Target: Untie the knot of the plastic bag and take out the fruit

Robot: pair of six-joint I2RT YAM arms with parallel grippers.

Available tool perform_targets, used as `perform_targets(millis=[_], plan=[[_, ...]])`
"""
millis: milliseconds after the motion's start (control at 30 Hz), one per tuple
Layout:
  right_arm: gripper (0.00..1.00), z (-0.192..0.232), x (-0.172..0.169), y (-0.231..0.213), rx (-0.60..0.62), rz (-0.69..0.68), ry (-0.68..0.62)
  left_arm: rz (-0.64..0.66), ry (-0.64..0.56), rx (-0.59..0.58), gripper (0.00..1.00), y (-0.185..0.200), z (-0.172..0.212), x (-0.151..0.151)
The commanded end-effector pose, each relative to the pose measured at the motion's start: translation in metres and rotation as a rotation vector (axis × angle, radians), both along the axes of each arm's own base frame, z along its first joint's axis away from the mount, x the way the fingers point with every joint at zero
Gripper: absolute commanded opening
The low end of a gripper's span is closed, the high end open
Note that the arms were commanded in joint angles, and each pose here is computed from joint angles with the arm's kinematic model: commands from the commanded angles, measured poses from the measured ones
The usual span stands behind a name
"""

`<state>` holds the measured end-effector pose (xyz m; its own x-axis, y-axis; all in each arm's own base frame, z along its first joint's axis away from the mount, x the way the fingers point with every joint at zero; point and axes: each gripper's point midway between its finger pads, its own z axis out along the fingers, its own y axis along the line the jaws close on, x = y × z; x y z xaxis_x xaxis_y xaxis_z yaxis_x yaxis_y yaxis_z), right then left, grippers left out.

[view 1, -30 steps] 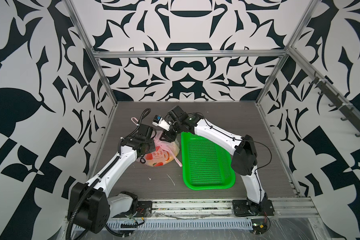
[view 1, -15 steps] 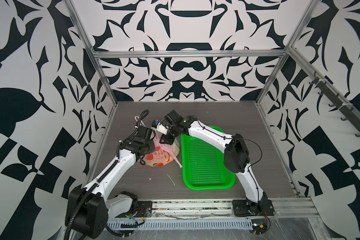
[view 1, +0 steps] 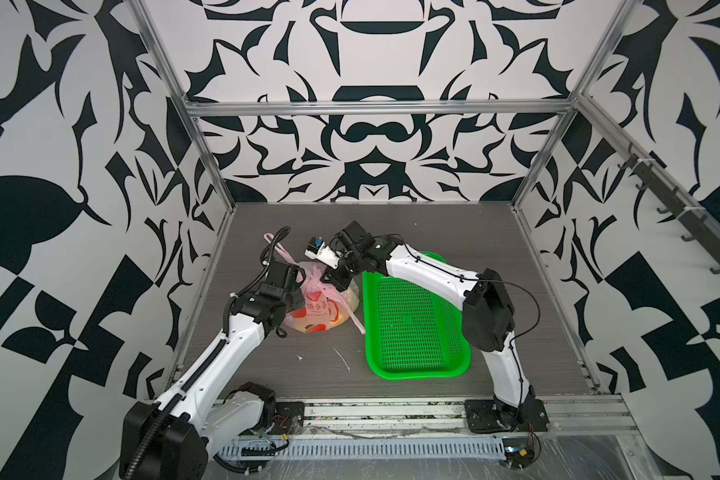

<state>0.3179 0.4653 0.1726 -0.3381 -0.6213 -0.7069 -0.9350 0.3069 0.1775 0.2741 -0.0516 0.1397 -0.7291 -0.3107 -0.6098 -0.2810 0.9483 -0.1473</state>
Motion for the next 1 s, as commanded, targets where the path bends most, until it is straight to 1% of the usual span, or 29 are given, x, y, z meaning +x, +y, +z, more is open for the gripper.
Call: perform_targets(millis=[0, 100, 167, 233, 333, 400, 433, 533, 633, 767, 800, 867, 967], plan=[[0.0, 0.045, 0.007, -0.002, 0.119, -0.018, -0.031, 0.039, -0.012, 0.015, 0.0, 0.009, 0.0, -0.006], [0.0, 0.044, 0.002, -0.001, 0.119, 0.002, -0.007, -0.017, -0.031, -0.001, 0.0, 0.0, 0.007, -0.002], [0.0, 0.042, 0.001, 0.0, 0.119, 0.009, 0.002, -0.066, -0.036, 0.001, 0.13, -0.006, 0.015, 0.001], [0.0, 0.042, 0.0, 0.001, 0.121, 0.014, 0.005, -0.135, -0.035, -0.005, 0.3, -0.015, 0.022, 0.004], [0.0, 0.041, -0.001, 0.001, 0.122, 0.02, 0.006, -0.209, -0.013, 0.001, 0.53, -0.024, 0.031, 0.005], [0.0, 0.043, -0.002, 0.002, 0.126, 0.028, 0.007, -0.241, 0.015, 0.018, 0.65, -0.026, 0.034, 0.005], [0.0, 0.043, -0.002, 0.002, 0.127, 0.031, 0.007, -0.25, 0.035, 0.032, 0.69, -0.026, 0.034, 0.005], [0.0, 0.042, -0.004, 0.003, 0.126, 0.044, 0.013, -0.256, 0.078, 0.08, 0.75, -0.025, 0.036, 0.009], [0.0, 0.043, -0.005, 0.003, 0.13, 0.053, 0.013, -0.275, 0.147, 0.158, 0.79, -0.022, 0.034, 0.01], [0.0, 0.043, -0.006, 0.003, 0.132, 0.062, 0.01, -0.312, 0.204, 0.208, 0.84, -0.023, 0.031, 0.013], [0.0, 0.043, -0.006, 0.004, 0.133, 0.063, 0.011, -0.316, 0.202, 0.219, 0.84, -0.022, 0.034, 0.014], [0.0, 0.044, -0.007, 0.004, 0.138, 0.067, 0.012, -0.33, 0.231, 0.246, 0.84, -0.022, 0.026, 0.019], [0.0, 0.043, -0.008, 0.003, 0.141, 0.069, 0.014, -0.324, 0.234, 0.272, 0.84, -0.021, 0.023, 0.026]])
